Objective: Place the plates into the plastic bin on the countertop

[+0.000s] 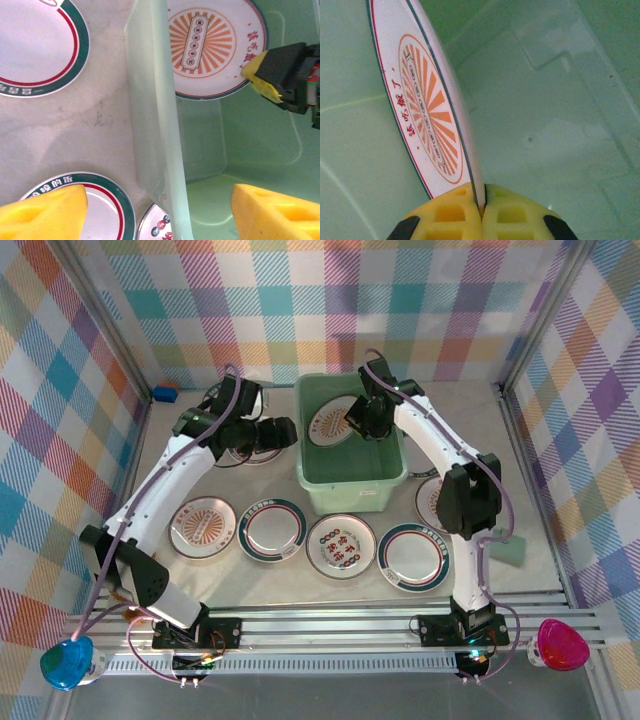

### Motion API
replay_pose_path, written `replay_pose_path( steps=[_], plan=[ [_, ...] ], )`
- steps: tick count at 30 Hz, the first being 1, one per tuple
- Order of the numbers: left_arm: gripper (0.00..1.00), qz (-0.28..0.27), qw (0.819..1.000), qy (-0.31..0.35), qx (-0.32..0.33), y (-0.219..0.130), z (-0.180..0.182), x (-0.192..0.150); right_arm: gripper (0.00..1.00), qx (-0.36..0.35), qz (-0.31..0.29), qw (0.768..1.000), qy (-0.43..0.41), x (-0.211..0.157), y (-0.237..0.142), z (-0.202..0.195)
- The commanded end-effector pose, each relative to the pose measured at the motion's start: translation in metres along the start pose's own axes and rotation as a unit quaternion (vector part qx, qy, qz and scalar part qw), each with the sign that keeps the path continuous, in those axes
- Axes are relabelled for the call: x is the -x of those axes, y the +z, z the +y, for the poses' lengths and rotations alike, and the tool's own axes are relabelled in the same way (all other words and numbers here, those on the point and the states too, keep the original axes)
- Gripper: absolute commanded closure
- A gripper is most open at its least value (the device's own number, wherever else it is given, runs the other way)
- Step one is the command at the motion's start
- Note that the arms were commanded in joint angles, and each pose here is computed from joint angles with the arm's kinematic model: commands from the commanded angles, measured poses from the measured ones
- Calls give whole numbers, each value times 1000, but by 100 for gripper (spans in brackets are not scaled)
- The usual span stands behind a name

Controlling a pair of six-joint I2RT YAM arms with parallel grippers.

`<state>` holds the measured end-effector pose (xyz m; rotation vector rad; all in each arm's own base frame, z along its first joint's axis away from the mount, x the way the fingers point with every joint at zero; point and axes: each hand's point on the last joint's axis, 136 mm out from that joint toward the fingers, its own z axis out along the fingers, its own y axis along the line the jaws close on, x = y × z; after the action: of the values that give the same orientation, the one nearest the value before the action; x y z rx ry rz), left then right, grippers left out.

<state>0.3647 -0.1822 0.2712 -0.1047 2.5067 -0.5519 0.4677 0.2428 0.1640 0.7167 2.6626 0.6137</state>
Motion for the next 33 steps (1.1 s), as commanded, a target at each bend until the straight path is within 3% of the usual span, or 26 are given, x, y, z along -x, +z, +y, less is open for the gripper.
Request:
replay_pose_path(
  steps=[1,19,22,26,33],
  plan=[
    [24,-5,1000,4,25,-4,19,-2,100,19,-8,1000,20,5,7,15],
    [24,18,998,-10,51,16,41,-21,100,-20,8,999,38,-6,65,-3],
    [24,21,998,-13,54,17,43,-24,96,-35,5,999,39,-6,69,-10],
    [24,20,998,-15,59,15,45,-25,78,-40,-3,999,33,-4,67,-11],
    [25,13,998,-23,63,6,47,-27,33,-27,-18,999,21,2,56,-2]
  ],
)
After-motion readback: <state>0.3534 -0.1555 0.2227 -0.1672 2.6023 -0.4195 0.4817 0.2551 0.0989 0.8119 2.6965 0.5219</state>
